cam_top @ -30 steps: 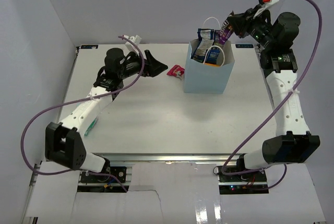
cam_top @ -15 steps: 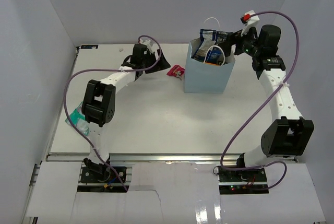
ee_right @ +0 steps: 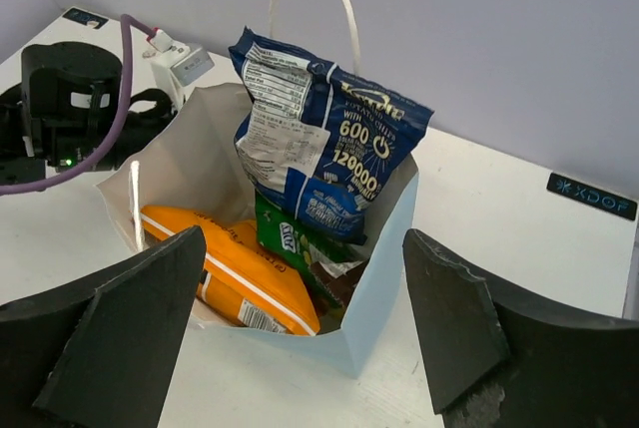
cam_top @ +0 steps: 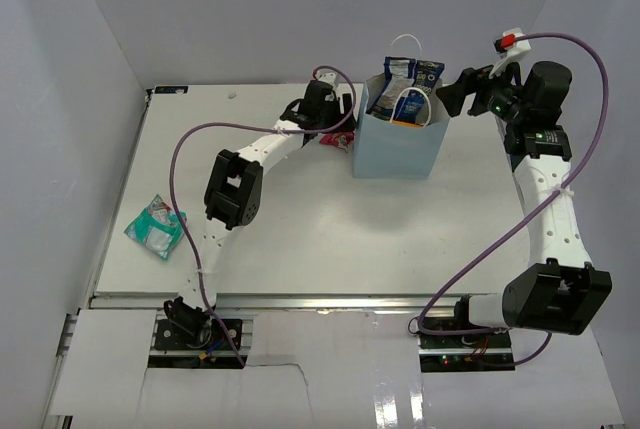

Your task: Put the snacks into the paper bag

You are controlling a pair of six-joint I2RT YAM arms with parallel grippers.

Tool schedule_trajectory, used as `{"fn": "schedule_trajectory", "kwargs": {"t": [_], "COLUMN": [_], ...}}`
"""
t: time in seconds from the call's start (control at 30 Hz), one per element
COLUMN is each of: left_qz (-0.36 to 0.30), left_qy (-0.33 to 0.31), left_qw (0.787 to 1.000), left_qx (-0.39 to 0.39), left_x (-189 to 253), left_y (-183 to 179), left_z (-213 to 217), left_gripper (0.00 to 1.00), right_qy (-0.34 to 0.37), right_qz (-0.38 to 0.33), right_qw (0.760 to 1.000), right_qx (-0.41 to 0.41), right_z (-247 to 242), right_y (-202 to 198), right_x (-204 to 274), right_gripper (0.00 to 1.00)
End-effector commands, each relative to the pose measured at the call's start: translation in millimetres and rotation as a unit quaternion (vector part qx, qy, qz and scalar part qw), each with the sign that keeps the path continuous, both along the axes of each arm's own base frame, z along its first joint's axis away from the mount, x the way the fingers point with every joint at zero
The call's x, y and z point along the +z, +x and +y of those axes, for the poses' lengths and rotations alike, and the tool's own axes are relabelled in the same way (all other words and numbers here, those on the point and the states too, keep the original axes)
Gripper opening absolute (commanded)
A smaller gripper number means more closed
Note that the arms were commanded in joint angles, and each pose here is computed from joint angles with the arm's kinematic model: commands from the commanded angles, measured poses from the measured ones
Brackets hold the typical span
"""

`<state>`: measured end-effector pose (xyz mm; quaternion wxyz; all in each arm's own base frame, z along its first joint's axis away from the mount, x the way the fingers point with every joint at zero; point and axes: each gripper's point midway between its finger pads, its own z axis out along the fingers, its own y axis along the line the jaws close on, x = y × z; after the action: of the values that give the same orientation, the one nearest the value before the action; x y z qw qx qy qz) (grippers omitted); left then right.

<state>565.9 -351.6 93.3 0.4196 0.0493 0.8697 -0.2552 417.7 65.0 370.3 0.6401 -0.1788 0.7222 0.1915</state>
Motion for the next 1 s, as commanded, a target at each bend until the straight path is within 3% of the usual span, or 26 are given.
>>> {"fn": "schedule_trajectory", "kwargs": {"t": [0.0,0.33,0.63,0.83,0.93,0.97], "left_qz": [-0.031,-0.009,0.013,0.048,0.055,0.057], "left_qy": [0.047,0.15,0.178,0.191,0.198,0.2], "left_qw": [0.998,0.989,0.984,0.98,0.978,0.978], "left_qx": [0.004,-0.005,-0.02,-0.039,-0.036,-0.032], "left_x": [6.9,-44.4,-61.5,-81.6,-83.7,-84.8], "left_y": [11.3,-6.8,-25.7,-61.0,-75.9,-78.9], "left_z": [9.9,20.3,32.2,49.1,60.0,64.3], "left_gripper": [0.83,0.74,0.46,0.45,0.3,0.21], "right_qy": [0.022,0.033,0.031,0.011,0.009,0.009], "right_qz": [0.006,0.021,0.014,-0.008,-0.019,-0.022], "right_qw": [1.0,0.999,0.998,0.995,0.994,0.993], "right_qx": [-0.001,0.019,0.051,0.097,0.105,0.112], "right_z": [-4.4,-1.1,8.1,19.1,21.1,23.0], "right_y": [-5.8,-9.2,-18.9,-33.3,-38.8,-41.0], "right_x": [4.0,-3.2,4.6,19.4,30.2,32.8], "right_gripper": [0.86,0.86,0.86,0.86,0.86,0.86]}}
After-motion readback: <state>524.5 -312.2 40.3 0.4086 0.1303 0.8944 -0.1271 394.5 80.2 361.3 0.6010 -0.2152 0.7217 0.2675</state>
